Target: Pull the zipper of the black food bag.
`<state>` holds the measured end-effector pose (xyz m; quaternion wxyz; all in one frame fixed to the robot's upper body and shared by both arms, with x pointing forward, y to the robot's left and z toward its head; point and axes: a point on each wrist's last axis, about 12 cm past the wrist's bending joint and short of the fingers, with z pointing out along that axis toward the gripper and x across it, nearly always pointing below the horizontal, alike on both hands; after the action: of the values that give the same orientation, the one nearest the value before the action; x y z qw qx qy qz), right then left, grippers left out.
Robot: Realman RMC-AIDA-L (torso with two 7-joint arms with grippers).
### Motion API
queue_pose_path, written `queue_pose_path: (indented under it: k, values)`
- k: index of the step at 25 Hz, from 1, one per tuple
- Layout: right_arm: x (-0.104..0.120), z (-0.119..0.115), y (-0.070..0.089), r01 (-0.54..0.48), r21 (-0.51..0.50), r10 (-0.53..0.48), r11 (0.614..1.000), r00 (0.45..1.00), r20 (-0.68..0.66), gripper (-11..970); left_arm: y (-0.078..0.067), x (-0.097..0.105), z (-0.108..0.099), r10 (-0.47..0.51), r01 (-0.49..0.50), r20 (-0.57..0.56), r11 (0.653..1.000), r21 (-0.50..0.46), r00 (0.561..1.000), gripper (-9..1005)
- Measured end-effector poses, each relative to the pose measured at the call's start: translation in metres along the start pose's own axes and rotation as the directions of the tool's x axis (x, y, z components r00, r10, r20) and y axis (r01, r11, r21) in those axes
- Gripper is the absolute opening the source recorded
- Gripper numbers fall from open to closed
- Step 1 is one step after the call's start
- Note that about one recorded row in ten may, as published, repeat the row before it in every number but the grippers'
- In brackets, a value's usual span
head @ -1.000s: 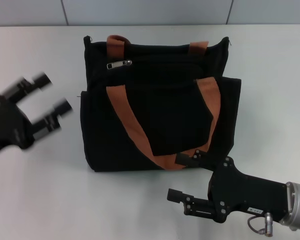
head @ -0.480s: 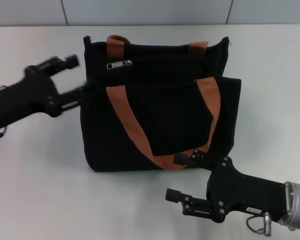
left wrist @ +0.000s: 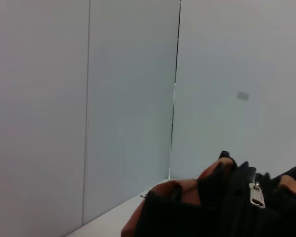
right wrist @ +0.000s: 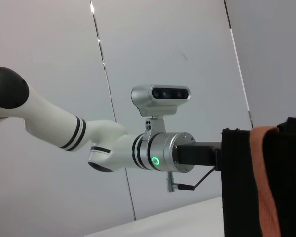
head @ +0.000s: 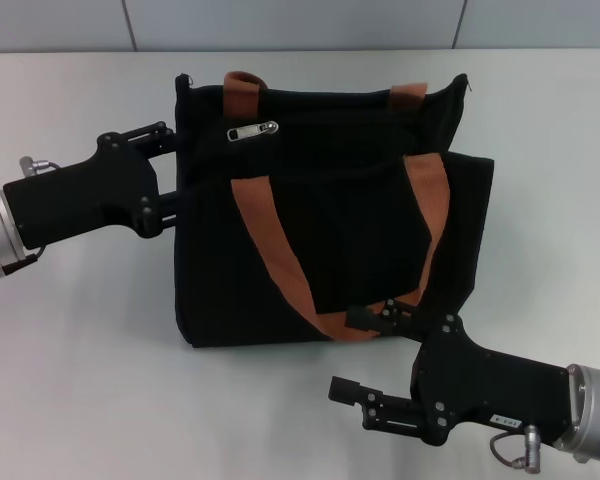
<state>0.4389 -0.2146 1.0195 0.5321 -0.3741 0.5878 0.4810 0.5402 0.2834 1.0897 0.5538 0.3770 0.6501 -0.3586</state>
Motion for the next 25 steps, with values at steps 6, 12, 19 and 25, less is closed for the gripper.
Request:
queue_pose_path:
  k: [6, 12, 19, 25]
  values:
    - [-0.001, 0.002, -0.002, 0.004, 0.001, -0.004, 1.000, 1.000, -0.001, 737, 0.001, -0.001, -0.001, 0.015, -0.013, 0.044, 0.999, -0.038, 0.999, 702]
    - [-0.001, 0.004, -0.003, 0.008, -0.001, -0.008, 1.000, 1.000, -0.003, 737, 0.002, -0.003, 0.000, 0.017, -0.015, 0.061, 0.999, -0.039, 0.998, 355]
    - [-0.001, 0.004, -0.003, 0.008, 0.001, -0.008, 1.000, 1.000, -0.002, 736, 0.002, -0.006, 0.005, 0.012, -0.009, 0.084, 0.999, -0.035, 0.996, 168]
    - [-0.006, 0.003, -0.003, -0.008, 0.058, 0.003, 0.998, 0.997, 0.077, 736, 0.003, -0.013, 0.023, -0.008, 0.009, 0.128, 1.000, -0.006, 0.992, 37]
